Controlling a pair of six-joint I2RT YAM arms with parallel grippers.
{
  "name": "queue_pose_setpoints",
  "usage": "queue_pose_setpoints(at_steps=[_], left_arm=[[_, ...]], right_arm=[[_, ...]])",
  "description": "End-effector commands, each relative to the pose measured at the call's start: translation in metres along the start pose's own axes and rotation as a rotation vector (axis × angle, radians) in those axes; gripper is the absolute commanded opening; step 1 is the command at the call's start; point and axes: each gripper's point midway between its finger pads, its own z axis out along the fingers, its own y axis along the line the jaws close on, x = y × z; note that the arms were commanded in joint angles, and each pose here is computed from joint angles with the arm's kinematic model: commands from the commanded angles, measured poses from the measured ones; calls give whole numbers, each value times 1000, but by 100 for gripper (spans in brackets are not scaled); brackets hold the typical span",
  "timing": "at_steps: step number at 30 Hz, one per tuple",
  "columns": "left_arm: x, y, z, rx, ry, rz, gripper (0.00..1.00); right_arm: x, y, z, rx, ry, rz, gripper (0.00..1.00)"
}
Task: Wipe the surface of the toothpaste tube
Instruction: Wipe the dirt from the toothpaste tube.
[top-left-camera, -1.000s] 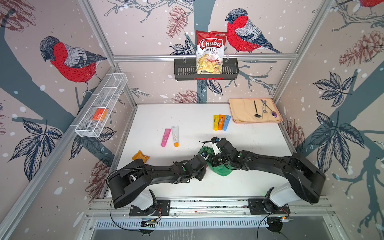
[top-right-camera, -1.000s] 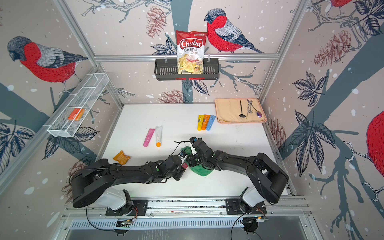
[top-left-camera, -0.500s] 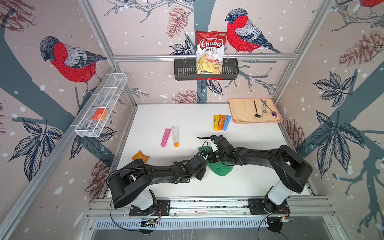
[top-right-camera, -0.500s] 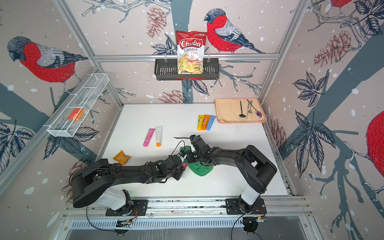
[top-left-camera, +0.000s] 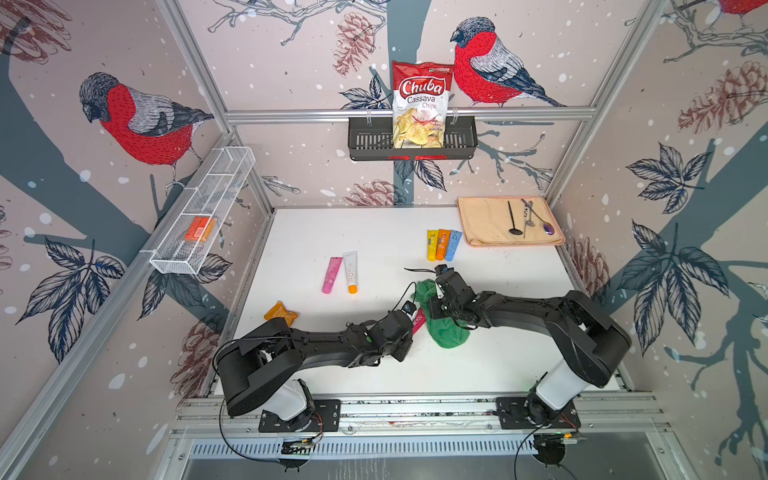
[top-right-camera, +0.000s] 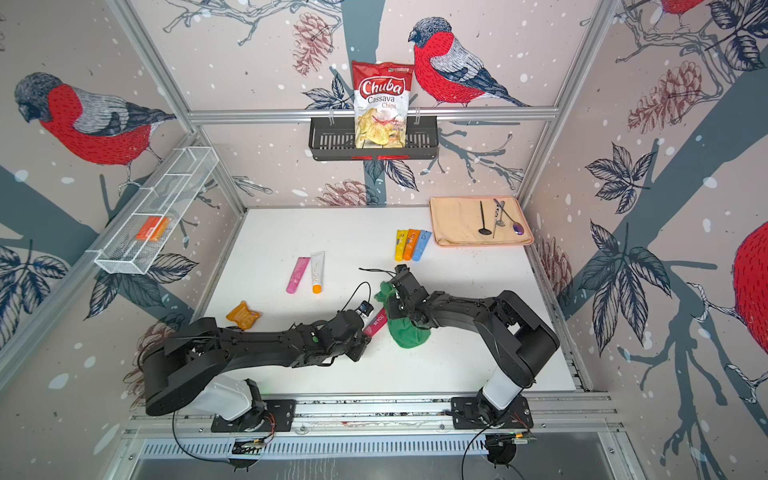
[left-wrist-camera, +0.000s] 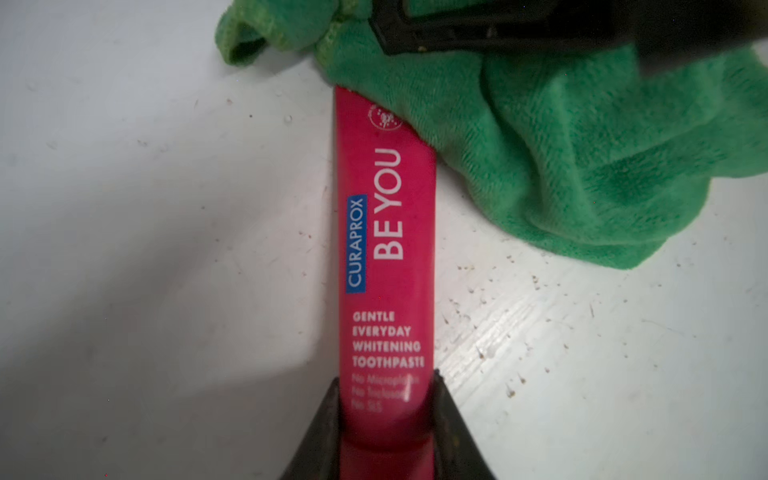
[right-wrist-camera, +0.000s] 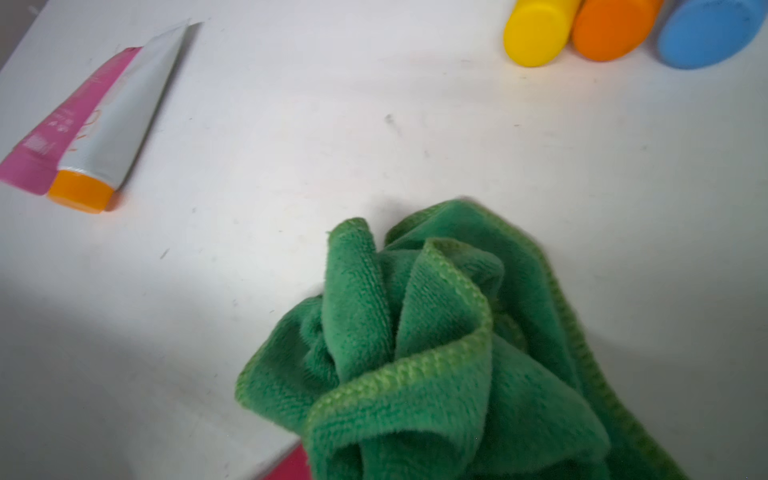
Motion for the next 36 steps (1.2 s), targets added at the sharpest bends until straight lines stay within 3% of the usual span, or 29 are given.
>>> queue_pose_setpoints(at_steps=[1,6,10,18,27,31,36], left_arm=[[-1,-4,0,19,0,3,18],[-1,-3,-1,16,-2,1,18],[-1,-3,-1,15,-4,2,18],[-1,-3,-2,12,-9,1,18],[-1,-3,-1,13,-6,2,18],[-1,-3,-1,13,-6,1,18],[-1,-3,-1,12,-6,2,18]], right_arm=[[16,43,-12,-169,62,-37,11],[22,77,-25,-258,71,-81,11],[30,72,-23,-238,85,-81,11],[50,-15,11,147,152,-38,11],[51,-87,5,335,145,52,11],[48,-76,9,285,147,45,11],[36,-8,-2,4,102,7,11]])
